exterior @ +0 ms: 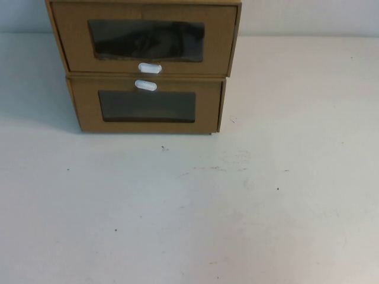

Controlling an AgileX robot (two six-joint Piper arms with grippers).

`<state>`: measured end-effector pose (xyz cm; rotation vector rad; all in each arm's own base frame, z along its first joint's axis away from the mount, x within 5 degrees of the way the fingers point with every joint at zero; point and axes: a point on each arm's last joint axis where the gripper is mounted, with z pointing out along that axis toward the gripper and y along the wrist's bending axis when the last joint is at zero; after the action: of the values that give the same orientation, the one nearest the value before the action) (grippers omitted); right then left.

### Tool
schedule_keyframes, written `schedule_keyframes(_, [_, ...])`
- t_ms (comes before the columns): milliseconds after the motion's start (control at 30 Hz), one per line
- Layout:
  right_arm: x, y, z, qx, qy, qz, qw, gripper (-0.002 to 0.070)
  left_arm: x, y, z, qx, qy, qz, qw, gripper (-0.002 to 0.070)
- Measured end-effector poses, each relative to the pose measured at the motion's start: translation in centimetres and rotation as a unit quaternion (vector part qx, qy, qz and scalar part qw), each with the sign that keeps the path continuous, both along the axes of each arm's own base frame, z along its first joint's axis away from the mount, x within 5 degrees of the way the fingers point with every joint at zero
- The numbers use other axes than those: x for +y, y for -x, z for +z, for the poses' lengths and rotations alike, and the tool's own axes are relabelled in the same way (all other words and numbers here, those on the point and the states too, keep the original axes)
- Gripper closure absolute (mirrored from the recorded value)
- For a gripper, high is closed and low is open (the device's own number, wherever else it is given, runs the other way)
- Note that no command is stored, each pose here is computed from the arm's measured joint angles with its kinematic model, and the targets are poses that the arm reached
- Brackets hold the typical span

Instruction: Close the shoe box

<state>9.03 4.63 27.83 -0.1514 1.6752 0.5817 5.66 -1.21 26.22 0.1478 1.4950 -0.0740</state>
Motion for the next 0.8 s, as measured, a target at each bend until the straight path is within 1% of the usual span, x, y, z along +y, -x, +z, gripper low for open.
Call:
schedule_keyframes(100, [0.0, 0.0, -1.2, -0.013, -0.016, -0.001, 1.000, 0.0687, 0.2, -0.5, -2.0, 0.026, 0.012, 0.010, 1.000, 0.0680])
schedule_keyframes(200, [0.0, 0.0, -2.3, -0.002, -0.014, -0.002, 1.000, 0.0687, 0.4, -0.8, -4.3, 0.055, 0.014, 0.022, 0.998, 0.0680])
schedule_keyframes(333, [-0.1, 0.1, -3.0, 0.008, -0.011, -0.002, 1.000, 0.0687, 0.5, -1.0, -6.6, 0.085, 0.015, 0.031, 0.996, 0.0680])
schedule_keyframes(400, [-0.1, 0.1, -3.1, 0.009, -0.010, -0.002, 1.000, 0.0687, 0.5, -1.0, -7.0, 0.091, 0.014, 0.029, 0.995, 0.0680])
schedule_keyframes(600, [-0.1, 0.1, -3.2, 0.013, -0.008, -0.002, 1.000, 0.0687, 0.0, -0.9, -7.4, 0.115, 0.013, 0.001, 0.993, 0.0680])
schedule_keyframes(800, [-0.1, 0.1, -3.6, 0.031, 0.001, -0.002, 1.000, 0.0687, -0.2, -0.8, -7.5, 0.122, 0.013, -0.007, 0.992, 0.0680])
